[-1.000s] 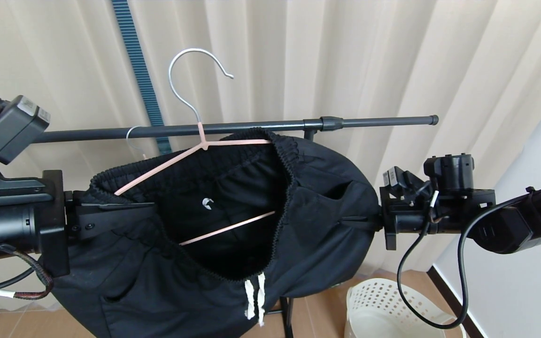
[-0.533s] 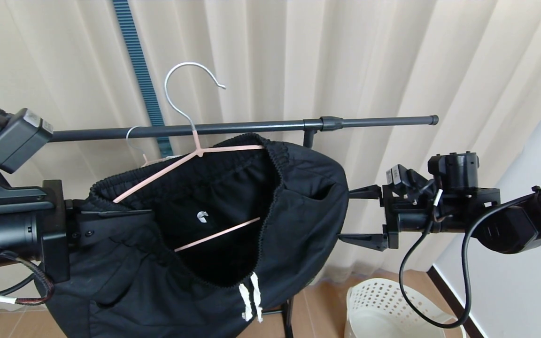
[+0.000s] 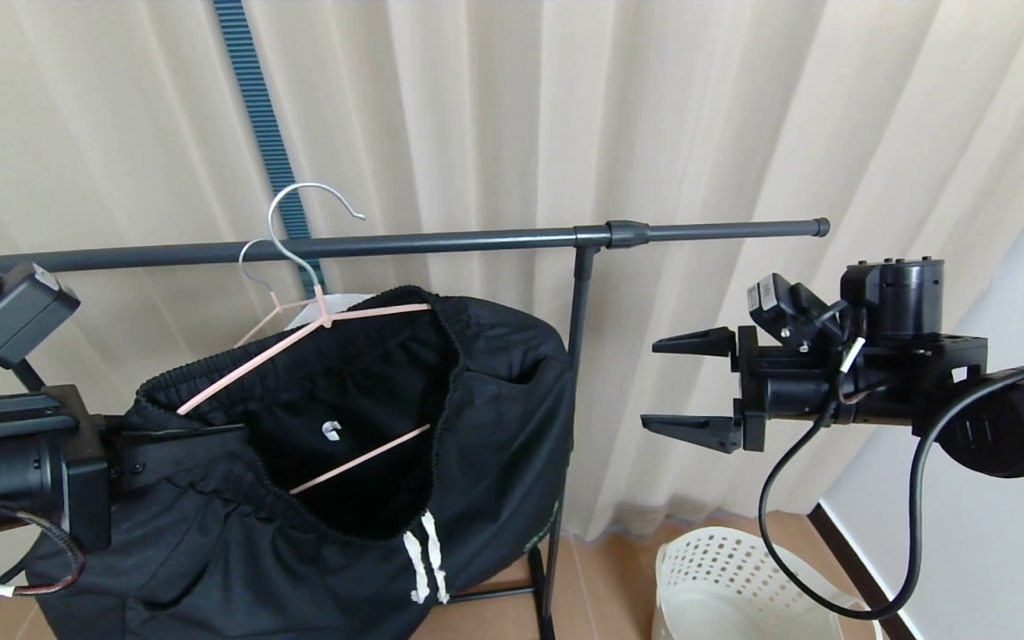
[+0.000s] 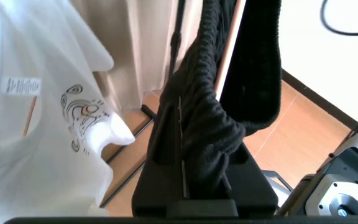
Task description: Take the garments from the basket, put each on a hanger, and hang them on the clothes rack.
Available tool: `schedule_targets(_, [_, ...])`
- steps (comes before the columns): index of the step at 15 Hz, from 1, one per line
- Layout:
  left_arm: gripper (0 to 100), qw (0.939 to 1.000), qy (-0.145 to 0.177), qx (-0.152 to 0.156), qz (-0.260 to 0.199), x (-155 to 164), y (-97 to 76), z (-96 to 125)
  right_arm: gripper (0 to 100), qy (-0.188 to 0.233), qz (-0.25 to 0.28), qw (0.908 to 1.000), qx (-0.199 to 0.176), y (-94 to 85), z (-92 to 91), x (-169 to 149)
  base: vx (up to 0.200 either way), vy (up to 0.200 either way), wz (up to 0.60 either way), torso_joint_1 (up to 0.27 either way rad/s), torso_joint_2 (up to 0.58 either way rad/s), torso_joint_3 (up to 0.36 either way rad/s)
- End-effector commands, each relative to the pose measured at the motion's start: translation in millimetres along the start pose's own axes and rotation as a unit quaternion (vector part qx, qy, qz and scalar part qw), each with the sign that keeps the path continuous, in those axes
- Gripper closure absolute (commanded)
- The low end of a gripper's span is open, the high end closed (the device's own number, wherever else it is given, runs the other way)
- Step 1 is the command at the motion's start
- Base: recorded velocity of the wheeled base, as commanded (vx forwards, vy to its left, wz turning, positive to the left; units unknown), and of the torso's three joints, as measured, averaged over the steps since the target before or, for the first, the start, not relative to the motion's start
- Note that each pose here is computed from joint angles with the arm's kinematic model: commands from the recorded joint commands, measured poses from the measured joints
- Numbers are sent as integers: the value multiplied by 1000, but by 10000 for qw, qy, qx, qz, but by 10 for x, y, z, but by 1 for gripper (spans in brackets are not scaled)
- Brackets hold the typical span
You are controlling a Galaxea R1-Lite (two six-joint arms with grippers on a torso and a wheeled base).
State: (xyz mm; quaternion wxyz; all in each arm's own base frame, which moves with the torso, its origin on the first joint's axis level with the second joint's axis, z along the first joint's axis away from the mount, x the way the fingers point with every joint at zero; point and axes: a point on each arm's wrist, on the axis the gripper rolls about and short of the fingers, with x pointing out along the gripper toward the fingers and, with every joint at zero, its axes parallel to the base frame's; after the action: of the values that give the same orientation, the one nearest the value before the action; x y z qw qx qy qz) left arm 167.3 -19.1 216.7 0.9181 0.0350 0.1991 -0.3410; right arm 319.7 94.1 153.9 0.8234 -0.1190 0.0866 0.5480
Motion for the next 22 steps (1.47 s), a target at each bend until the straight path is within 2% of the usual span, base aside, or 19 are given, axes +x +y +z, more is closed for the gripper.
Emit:
schedule_targets(1, [100,9999,51,-142,19,14,18,-24,0,-104,-58,9999,8,122,190,-4,0,0,0,0,0,0])
schedule_targets(4, [100,9996,137,-255,34,74,55,-24,0,-143,-253,9994,207,206,327,-11,0,0,0,0,0,0])
schedule_targets(7, [100,9980,289,-434,354,164,68,20,0,-174,-415,9985,306,291,433,-5,0,0,0,0,0,0])
schedule_targets(8, [100,9962,367,-633,483,232,65,48,0,-200,-426,9985,269,318,463,-21,0,0,0,0,0,0])
schedule_targets(9, [100,9962,367,-633,483,232,65,48,0,-200,-426,9985,269,318,463,-21,0,0,0,0,0,0])
schedule_targets(10, [100,9931,500,-841,645,358,57,85,0,-196,-473,9984,258,319,472,-22,0,0,0,0,0,0])
schedule_targets(13, [100,9900,651,-990,767,516,28,120,0,-186,-486,9983,264,316,467,-18,0,0,0,0,0,0])
schedule_targets(15, [100,9854,773,-1210,918,663,27,140,0,-197,-490,9983,254,313,476,-19,0,0,0,0,0,0])
schedule_targets(17, [100,9814,794,-1391,1055,771,46,192,0,-202,-491,9983,249,308,480,-16,0,0,0,0,0,0])
schedule_targets(19, [100,9750,751,-1720,1191,938,85,289,0,-202,-492,9983,241,308,480,-16,0,0,0,0,0,0])
schedule_targets(22, [100,9700,754,-1896,1319,1095,165,342,0,-186,-486,9983,256,303,467,-6,0,0,0,0,0,0])
